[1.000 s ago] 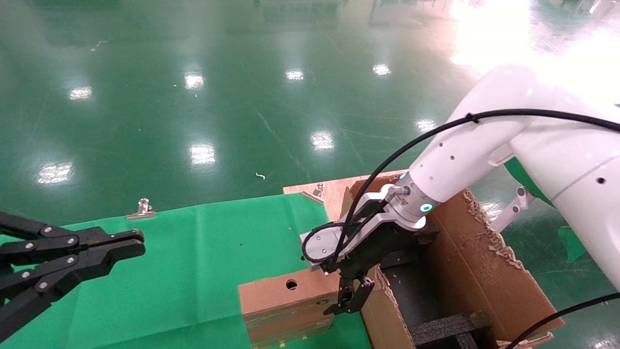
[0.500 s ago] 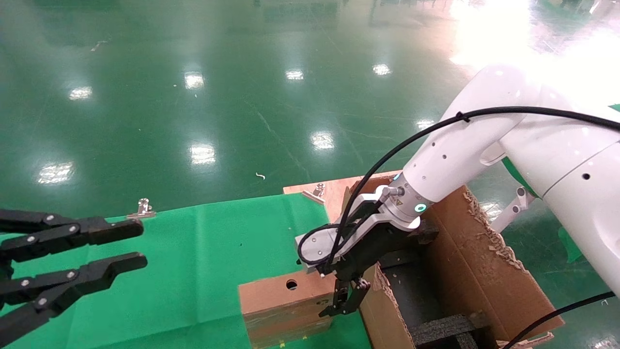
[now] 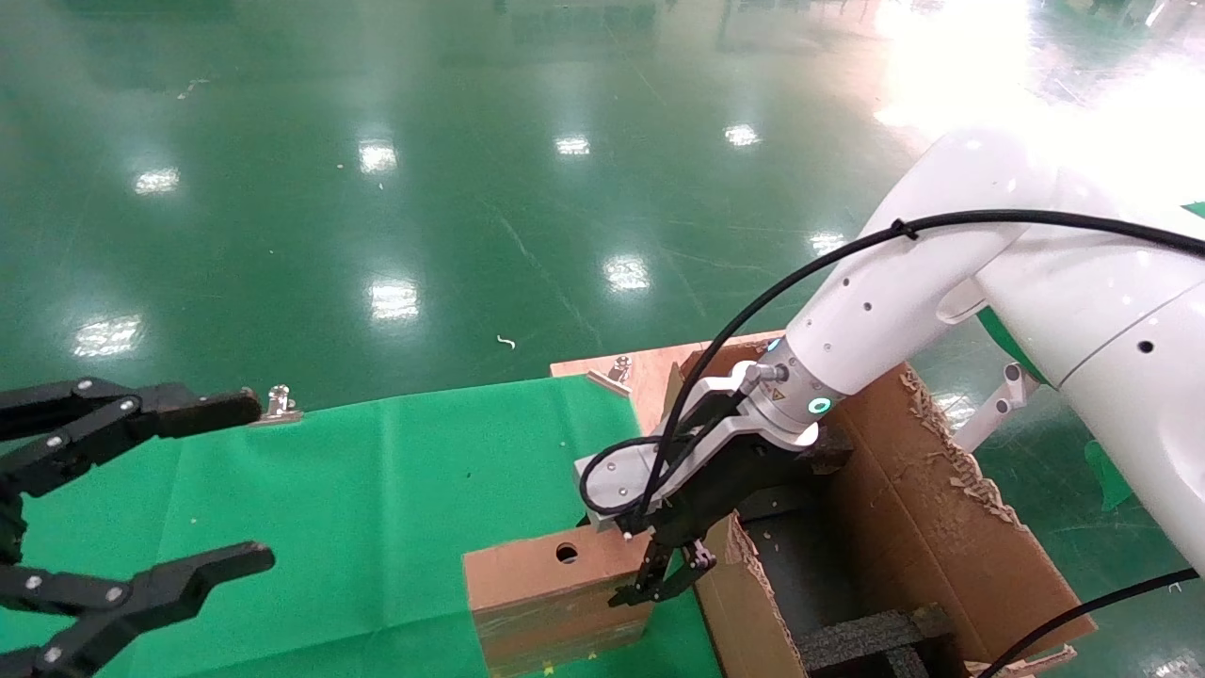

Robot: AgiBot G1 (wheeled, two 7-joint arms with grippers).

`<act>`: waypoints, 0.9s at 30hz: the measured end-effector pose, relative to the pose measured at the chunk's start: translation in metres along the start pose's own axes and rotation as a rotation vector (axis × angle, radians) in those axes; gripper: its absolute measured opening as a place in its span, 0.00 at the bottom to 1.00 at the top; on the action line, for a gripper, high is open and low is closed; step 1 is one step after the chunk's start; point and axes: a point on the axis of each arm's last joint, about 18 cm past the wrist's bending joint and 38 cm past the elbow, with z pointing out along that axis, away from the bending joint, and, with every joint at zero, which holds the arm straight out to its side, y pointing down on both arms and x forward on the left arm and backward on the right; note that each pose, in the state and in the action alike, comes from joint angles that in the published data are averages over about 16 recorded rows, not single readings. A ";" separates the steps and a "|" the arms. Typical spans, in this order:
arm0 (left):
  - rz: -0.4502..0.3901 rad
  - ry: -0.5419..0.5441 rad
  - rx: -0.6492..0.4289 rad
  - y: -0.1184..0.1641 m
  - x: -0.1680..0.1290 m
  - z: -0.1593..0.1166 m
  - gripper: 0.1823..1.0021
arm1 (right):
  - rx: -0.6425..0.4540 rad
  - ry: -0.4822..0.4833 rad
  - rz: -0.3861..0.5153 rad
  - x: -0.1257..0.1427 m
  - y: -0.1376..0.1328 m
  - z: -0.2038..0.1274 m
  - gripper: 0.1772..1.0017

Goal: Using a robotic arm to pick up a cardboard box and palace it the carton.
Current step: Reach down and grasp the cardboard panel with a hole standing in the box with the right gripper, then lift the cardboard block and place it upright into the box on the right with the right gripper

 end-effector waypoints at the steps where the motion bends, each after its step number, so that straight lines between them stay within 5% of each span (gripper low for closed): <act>1: 0.000 0.000 0.000 0.000 0.000 0.000 0.53 | 0.000 0.000 0.000 0.000 0.000 0.000 0.69; 14: 0.000 0.000 0.000 0.000 0.000 0.000 0.86 | 0.019 0.016 0.017 0.001 0.000 -0.004 0.37; 27: 0.000 0.000 0.000 0.000 0.000 0.000 0.99 | 0.095 0.181 0.056 0.023 -0.012 -0.086 0.30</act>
